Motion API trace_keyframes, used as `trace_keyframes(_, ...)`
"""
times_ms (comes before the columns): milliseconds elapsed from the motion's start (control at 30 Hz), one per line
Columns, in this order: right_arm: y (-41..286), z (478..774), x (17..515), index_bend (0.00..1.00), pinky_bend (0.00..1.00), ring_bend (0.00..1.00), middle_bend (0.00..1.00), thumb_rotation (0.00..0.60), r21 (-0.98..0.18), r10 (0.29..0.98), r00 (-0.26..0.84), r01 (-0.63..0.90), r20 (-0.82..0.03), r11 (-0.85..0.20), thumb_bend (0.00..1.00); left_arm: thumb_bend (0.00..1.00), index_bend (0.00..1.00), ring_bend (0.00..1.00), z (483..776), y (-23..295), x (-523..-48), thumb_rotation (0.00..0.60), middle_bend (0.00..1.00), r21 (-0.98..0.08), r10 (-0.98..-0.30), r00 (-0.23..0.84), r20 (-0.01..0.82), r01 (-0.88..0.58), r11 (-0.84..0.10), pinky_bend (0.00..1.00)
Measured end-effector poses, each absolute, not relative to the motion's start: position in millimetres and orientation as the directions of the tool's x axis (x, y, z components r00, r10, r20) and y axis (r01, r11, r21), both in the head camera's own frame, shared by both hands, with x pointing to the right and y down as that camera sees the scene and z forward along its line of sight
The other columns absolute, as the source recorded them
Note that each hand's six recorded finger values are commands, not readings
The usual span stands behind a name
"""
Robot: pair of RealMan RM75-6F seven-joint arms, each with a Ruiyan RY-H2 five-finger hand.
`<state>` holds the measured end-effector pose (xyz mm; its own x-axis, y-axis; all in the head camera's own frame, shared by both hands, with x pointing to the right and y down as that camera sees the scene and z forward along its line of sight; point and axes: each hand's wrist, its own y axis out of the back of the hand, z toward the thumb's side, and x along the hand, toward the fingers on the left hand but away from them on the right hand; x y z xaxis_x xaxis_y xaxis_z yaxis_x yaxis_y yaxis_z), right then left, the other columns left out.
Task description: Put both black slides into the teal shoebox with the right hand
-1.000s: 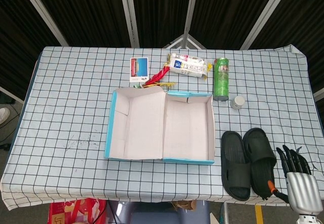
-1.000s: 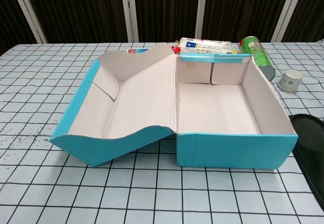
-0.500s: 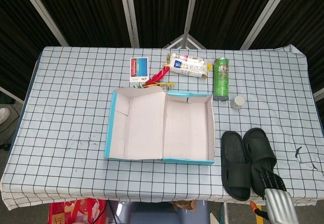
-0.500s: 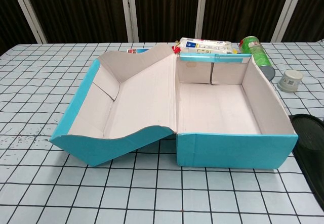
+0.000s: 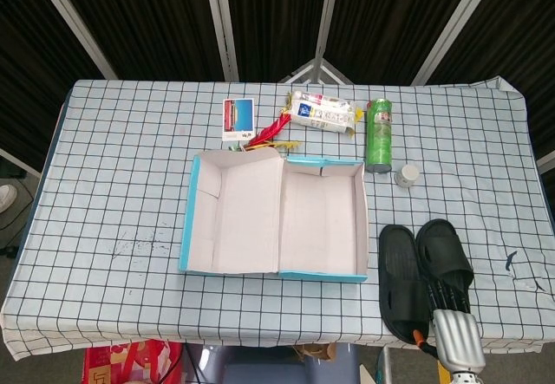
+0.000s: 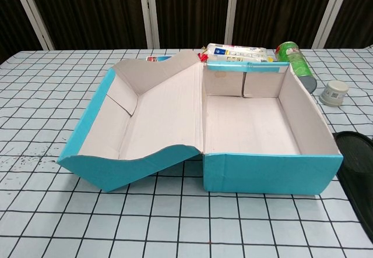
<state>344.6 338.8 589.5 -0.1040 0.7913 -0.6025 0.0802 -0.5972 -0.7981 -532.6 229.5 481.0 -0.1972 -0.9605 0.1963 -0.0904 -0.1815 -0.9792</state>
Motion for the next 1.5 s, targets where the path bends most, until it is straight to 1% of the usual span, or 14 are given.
trace_keyframes(533, 335, 613, 336, 0.00, 0.09, 0.01, 0.03, 0.600, -0.788, 0.784, -0.076, 0.077, -0.616, -0.611, 0.26, 0.37, 0.10, 0.00, 483, 228, -533, 0.600, 0.05, -0.979, -0.958, -0.205, 0.200, -0.079, -0.188, 0.09)
trace_keyframes(933, 326, 625, 338, 0.00, 0.09, 0.01, 0.03, 0.600, -0.787, 0.784, -0.079, 0.013, -0.616, -0.617, 0.26, 0.37, 0.10, 0.00, 485, 227, -534, 0.600, 0.05, -0.979, -0.956, -0.211, 0.204, -0.069, -0.194, 0.09)
trace_keyframes(1233, 329, 628, 347, 0.00, 0.07, 0.00, 0.03, 0.600, -0.772, 0.768, -0.095, 0.004, -0.633, -0.636, 0.26, 0.37, 0.10, 0.00, 490, 226, -531, 0.600, 0.05, -0.976, -0.953, -0.210, 0.219, -0.057, -0.212, 0.09)
trace_keyframes(1500, 329, 630, 345, 0.00, 0.07, 0.00, 0.03, 0.600, -0.761, 0.759, -0.082, -0.009, -0.646, -0.649, 0.26, 0.37, 0.10, 0.00, 490, 226, -530, 0.600, 0.05, -0.975, -0.953, -0.210, 0.220, -0.056, -0.213, 0.09)
